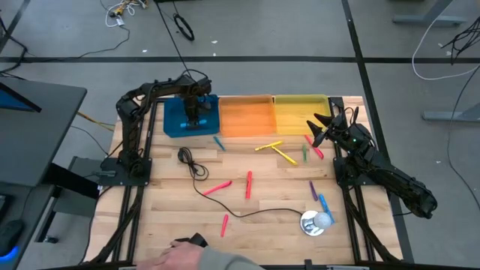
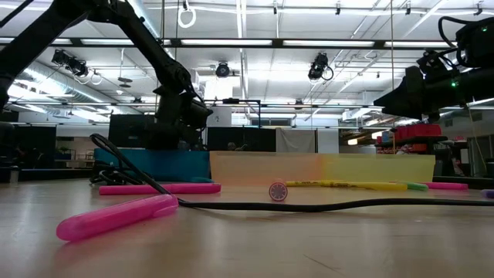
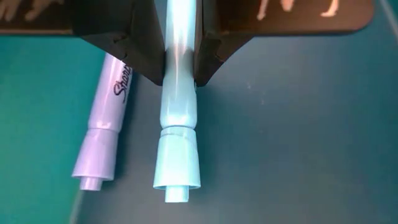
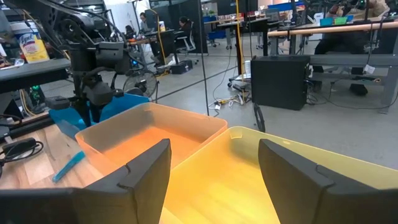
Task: Pick & Place Markers
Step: Put the left blue highlighter pen into the blue bin
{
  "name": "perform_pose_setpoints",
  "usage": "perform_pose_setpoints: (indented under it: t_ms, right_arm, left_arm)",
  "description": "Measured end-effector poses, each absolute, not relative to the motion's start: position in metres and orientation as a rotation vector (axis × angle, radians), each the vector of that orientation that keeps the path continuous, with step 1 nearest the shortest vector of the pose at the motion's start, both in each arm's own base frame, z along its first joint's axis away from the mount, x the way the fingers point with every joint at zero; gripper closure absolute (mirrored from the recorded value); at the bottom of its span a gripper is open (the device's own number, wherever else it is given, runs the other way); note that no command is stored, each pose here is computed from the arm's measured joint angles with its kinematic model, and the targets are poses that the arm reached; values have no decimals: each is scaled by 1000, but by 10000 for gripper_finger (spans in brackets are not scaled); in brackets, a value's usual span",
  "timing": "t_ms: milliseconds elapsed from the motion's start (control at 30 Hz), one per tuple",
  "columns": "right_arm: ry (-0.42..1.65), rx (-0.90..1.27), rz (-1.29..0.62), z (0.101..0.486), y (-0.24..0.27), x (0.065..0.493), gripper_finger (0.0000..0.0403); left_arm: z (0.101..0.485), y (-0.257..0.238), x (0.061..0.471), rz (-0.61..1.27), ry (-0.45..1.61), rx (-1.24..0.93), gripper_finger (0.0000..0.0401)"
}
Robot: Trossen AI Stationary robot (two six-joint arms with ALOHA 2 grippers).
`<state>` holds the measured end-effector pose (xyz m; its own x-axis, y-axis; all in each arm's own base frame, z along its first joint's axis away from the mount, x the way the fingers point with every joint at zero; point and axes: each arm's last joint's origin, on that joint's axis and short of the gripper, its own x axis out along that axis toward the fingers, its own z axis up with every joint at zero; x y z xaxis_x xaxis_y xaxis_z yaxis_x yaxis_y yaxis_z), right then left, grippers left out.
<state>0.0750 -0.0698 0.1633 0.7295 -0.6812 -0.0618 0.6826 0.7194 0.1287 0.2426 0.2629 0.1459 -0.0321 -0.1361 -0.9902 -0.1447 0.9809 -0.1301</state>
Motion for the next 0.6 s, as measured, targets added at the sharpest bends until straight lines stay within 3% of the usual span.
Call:
perform_pose_setpoints:
  t_ms: [200,600]
  right_arm:
    - [10,146,-754,163,-70,75,158]
    - [10,146,-754,163,-70,75,158]
  left_arm:
    - [146,262,244,6,1605,-214,335]
    - [146,262,243,43,1615,-248,271]
